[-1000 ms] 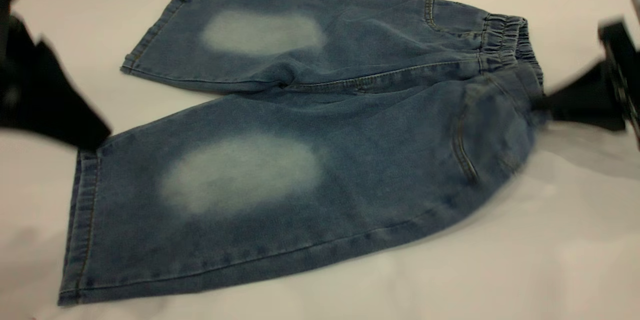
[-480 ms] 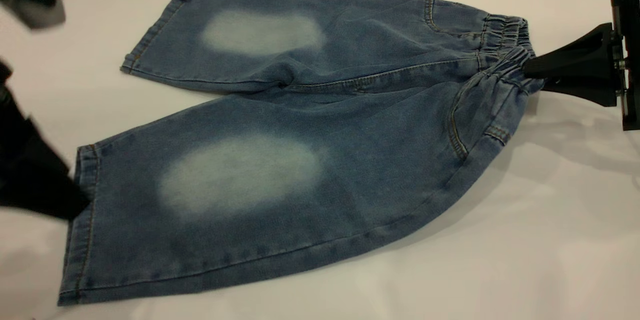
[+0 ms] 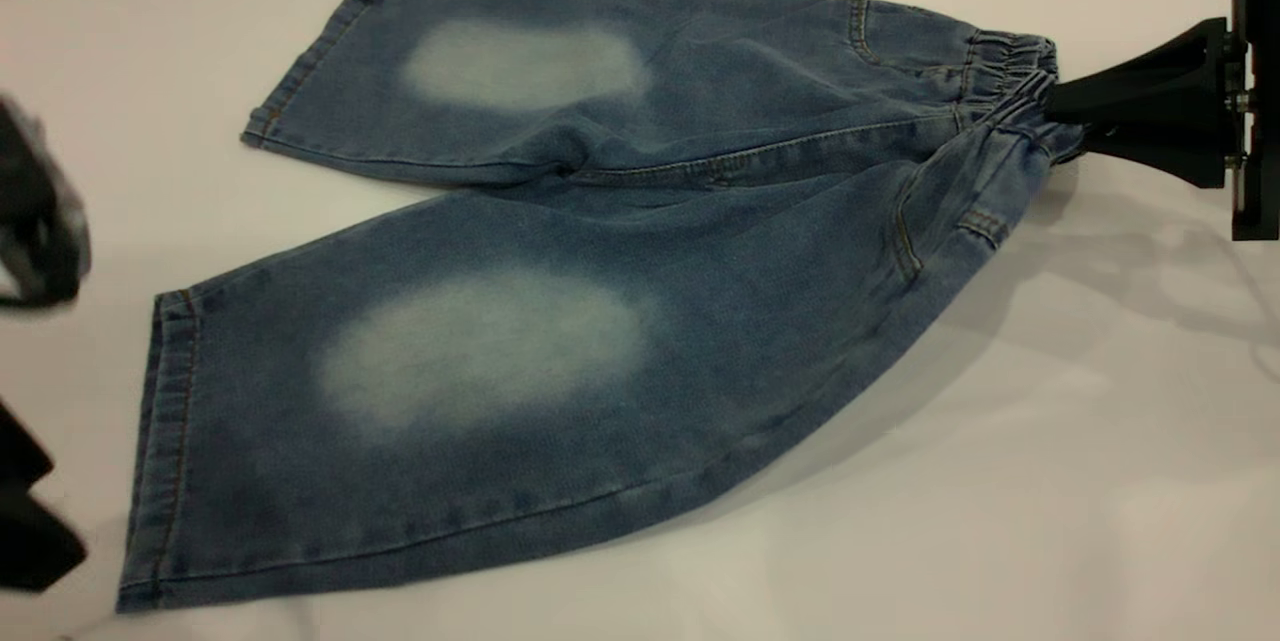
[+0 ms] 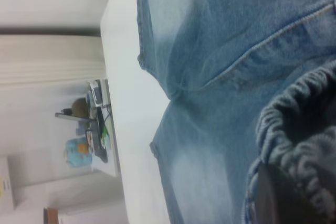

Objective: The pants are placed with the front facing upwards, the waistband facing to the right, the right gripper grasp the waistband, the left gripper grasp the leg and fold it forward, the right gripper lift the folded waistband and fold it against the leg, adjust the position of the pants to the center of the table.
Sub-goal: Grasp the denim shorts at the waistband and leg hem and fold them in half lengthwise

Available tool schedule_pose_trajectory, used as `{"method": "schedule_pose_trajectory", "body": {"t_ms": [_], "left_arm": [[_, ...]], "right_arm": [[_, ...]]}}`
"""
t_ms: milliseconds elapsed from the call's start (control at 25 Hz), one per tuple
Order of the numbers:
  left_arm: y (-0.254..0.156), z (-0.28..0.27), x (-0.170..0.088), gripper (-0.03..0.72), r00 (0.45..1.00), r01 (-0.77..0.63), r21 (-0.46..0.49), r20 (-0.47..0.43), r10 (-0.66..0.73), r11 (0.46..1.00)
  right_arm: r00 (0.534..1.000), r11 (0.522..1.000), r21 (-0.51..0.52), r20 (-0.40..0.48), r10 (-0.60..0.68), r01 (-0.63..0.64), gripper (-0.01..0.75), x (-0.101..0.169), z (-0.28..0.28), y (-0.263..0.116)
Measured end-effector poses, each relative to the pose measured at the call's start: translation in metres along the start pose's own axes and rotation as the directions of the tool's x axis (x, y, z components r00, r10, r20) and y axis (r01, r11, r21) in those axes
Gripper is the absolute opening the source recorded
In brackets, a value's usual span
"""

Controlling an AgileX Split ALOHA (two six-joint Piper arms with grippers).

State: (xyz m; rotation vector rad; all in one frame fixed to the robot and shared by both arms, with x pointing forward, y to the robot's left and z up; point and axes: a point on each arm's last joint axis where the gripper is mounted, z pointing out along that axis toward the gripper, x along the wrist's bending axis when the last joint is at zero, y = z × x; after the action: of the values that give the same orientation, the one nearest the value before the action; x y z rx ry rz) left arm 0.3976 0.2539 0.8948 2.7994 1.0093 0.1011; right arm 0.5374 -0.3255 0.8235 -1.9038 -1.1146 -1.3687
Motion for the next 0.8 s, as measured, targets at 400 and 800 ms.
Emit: {"method": "schedule_pose_trajectory", "body": {"t_ms": [400,800], "left_arm": [[-0.002,0.020,0.007,0.425,0.998,-0.016,-0.010,-0.068,0.015,1.000],[0.008,0.047,-0.008,0.425,0.989,-0.145,0.041,-0.031,0.147,0.989]], "right_arm": [[1.000,0.999,-0.036,-0.013,0.014,-0.015,0.031,0.001,0.000,0.003],[1.000,0.999,-0.041,-0.014,0.016,-0.017,0.032,0.001,0.000,0.004]]}}
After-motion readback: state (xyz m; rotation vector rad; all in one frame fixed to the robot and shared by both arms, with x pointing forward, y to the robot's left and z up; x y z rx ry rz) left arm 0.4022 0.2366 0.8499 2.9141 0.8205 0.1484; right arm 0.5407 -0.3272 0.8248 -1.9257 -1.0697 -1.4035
